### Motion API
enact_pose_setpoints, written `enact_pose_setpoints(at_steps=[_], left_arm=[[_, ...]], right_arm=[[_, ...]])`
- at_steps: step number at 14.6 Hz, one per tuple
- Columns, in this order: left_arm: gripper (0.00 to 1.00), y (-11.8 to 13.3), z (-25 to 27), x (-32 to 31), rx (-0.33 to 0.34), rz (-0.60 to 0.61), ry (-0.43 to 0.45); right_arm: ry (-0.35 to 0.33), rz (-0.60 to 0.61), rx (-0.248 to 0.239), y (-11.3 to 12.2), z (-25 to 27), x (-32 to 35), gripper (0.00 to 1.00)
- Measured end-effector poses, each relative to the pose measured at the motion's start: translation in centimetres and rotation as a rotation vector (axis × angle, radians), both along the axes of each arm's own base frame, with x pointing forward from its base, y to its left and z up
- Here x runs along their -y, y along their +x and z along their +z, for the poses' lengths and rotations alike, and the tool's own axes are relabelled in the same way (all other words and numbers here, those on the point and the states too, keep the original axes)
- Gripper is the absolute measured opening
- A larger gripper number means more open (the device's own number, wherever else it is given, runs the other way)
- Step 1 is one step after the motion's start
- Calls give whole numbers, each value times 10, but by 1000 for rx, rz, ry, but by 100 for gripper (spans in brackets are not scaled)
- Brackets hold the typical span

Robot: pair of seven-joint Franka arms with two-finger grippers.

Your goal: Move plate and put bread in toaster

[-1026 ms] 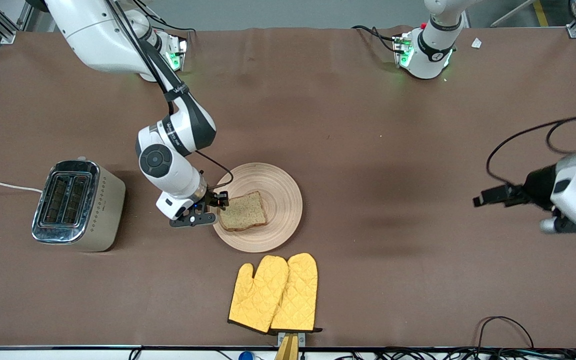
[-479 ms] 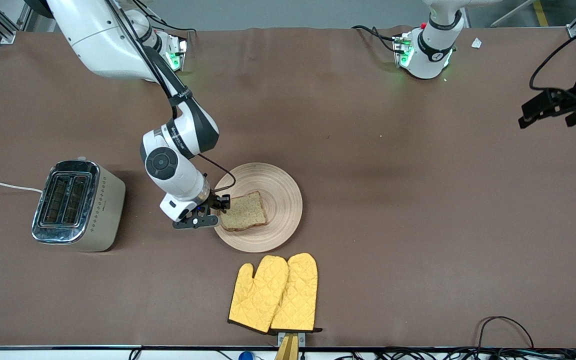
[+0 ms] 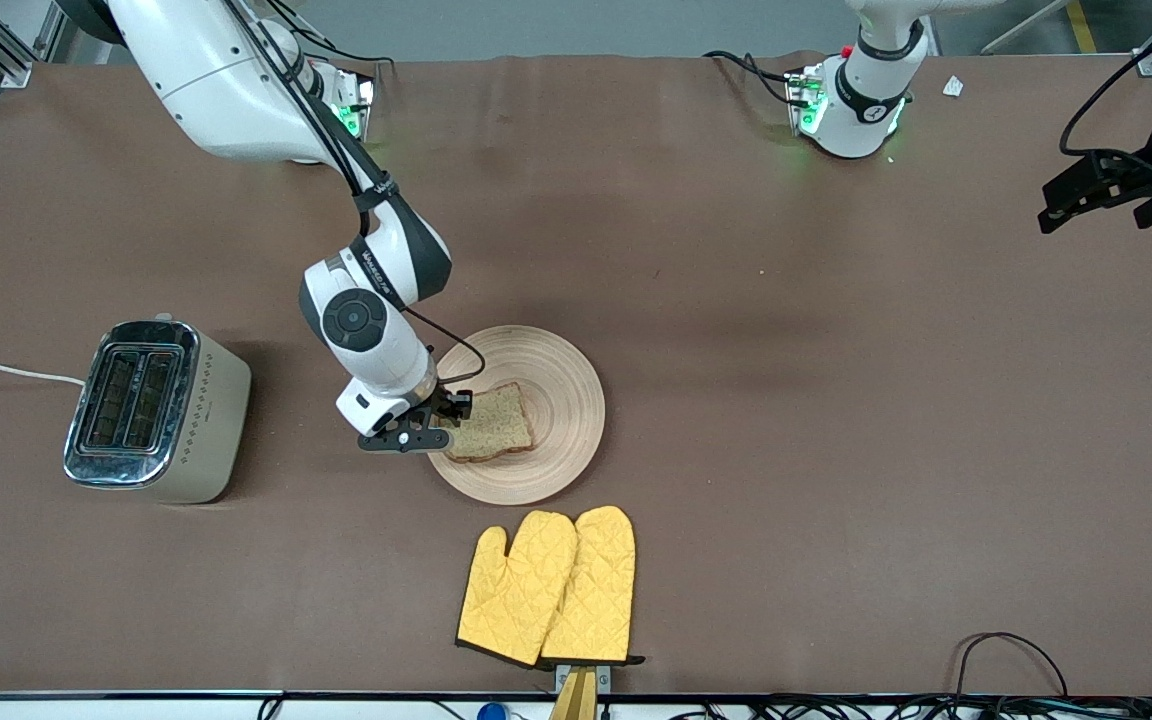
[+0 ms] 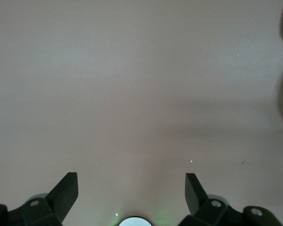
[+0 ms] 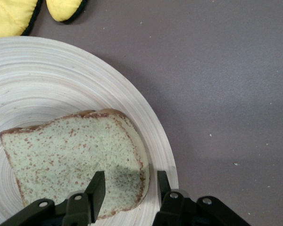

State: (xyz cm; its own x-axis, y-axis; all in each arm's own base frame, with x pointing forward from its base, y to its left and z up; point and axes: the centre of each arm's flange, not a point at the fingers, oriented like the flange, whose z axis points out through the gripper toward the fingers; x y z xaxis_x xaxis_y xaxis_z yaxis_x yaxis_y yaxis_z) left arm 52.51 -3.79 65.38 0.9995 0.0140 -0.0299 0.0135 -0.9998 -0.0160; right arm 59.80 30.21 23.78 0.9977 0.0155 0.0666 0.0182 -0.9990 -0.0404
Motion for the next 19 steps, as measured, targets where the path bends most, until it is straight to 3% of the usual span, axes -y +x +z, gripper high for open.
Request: enact_pose_setpoints(at_steps=[8, 9, 12, 19], left_arm=[[100, -7, -14, 7, 14, -11, 5], [100, -7, -15, 7, 15, -11, 4], [100, -5, -15, 7, 19, -10, 4], [100, -1, -22, 5, 5, -6, 3]], right_arm=[[-5, -3, -13, -1, -12, 0, 50], [-5, -3, -13, -1, -12, 0, 45], [-5, -5, -13, -1, -12, 0, 18], [-5, -7, -13, -1, -12, 1, 5]])
